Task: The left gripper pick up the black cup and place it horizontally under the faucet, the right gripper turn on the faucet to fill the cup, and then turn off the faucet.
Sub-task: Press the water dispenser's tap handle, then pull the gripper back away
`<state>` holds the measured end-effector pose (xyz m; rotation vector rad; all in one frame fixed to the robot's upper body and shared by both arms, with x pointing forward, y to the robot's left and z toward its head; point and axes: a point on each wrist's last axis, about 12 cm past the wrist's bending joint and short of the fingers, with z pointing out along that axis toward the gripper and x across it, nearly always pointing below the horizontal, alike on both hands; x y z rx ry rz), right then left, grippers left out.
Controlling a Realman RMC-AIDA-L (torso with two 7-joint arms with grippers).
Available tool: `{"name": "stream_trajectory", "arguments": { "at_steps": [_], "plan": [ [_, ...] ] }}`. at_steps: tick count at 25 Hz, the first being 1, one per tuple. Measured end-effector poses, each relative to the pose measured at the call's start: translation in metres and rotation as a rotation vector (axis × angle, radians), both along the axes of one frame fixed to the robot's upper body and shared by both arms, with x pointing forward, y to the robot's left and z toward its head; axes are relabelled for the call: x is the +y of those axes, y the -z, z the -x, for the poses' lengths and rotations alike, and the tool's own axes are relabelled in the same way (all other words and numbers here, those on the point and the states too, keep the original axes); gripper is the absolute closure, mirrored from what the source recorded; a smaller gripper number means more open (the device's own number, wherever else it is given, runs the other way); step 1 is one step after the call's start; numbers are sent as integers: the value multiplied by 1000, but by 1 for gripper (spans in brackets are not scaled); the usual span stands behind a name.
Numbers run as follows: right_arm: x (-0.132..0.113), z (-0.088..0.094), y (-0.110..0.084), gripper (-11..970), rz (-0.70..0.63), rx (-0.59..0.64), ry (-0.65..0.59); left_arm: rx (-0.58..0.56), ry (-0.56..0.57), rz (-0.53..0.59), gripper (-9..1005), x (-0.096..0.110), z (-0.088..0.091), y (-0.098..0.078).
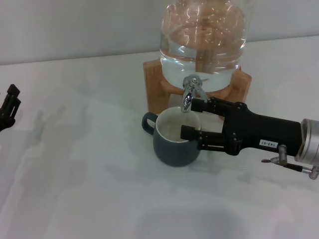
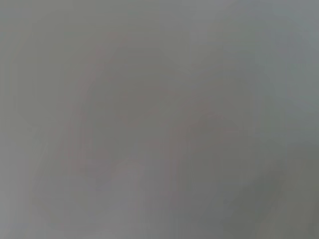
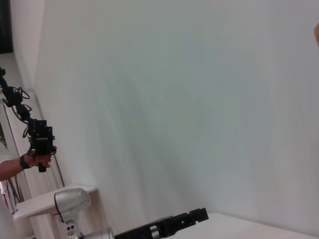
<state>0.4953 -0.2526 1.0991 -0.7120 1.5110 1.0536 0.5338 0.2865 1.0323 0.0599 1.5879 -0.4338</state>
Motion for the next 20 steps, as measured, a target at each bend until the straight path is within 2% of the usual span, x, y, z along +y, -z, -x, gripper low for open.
{"name": "stream_trajectory", "arguments": {
  "at_steps": [20],
  "plan": [
    [-14, -10, 1, 109, 43, -20, 109, -2, 2, -2, 481, 0, 0, 0]
  ]
}}
